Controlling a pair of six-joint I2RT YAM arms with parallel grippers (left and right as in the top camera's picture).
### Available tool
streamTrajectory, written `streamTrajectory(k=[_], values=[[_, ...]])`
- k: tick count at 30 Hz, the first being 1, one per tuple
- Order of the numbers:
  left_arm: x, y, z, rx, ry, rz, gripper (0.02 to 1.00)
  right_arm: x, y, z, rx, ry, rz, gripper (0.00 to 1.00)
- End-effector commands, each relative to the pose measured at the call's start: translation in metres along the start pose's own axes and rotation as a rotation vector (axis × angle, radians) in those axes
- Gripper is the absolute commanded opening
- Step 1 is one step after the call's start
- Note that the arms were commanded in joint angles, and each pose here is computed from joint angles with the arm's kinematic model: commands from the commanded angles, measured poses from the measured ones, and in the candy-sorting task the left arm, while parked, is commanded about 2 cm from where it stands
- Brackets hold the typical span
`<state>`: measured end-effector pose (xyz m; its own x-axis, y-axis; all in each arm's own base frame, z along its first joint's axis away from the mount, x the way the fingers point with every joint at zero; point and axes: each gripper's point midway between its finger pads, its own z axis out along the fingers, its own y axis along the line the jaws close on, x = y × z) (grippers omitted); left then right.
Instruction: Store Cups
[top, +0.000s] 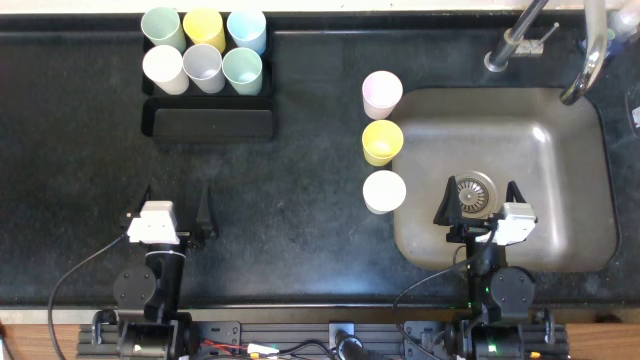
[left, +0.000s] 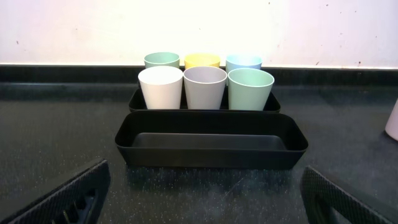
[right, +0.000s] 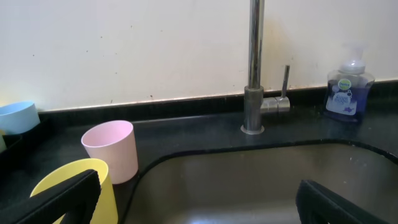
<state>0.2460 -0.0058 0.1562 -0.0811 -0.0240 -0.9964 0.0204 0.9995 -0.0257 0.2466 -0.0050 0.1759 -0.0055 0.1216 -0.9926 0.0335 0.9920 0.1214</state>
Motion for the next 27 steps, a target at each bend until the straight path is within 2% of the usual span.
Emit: streamTrajectory(k=[1,8,11,14,19,23,25,27], values=[[0.0,-0.002,0.0,0.01,-0.002,-0.004,0.998,0.003,0.0,0.0,-0.004,-0.001,0.0,0.998],[-0.005,-0.006,-0.001,0.028,0.002,-0.008,0.998,0.003,0.0,0.0,-0.004,-0.001,0.0,0.998],[-0.027,-0.019,0.0,0.104,0.022,-0.009,0.998,0.003,0.0,0.0,-0.004,-0.001,0.0,0.998],[-0.064,-0.042,0.01,0.228,0.083,-0.016,0.996,0.003,0.0,0.0,-0.004,-0.001,0.0,0.998],[-0.14,-0.084,0.059,0.46,0.316,-0.074,0.998,0.003,0.0,0.0,-0.004,-0.001,0.0,0.998],[-0.195,-0.129,0.118,0.558,0.526,-0.089,0.998,0.003,0.0,0.0,-0.004,-0.001,0.0,0.998],[-0.213,-0.165,0.151,0.565,0.588,-0.067,0.998,0.003,0.0,0.0,-0.004,-0.001,0.0,0.996],[-0.217,-0.2,0.184,0.497,0.639,-0.098,0.998,0.003,0.0,0.0,-0.004,-0.001,0.0,0.996]])
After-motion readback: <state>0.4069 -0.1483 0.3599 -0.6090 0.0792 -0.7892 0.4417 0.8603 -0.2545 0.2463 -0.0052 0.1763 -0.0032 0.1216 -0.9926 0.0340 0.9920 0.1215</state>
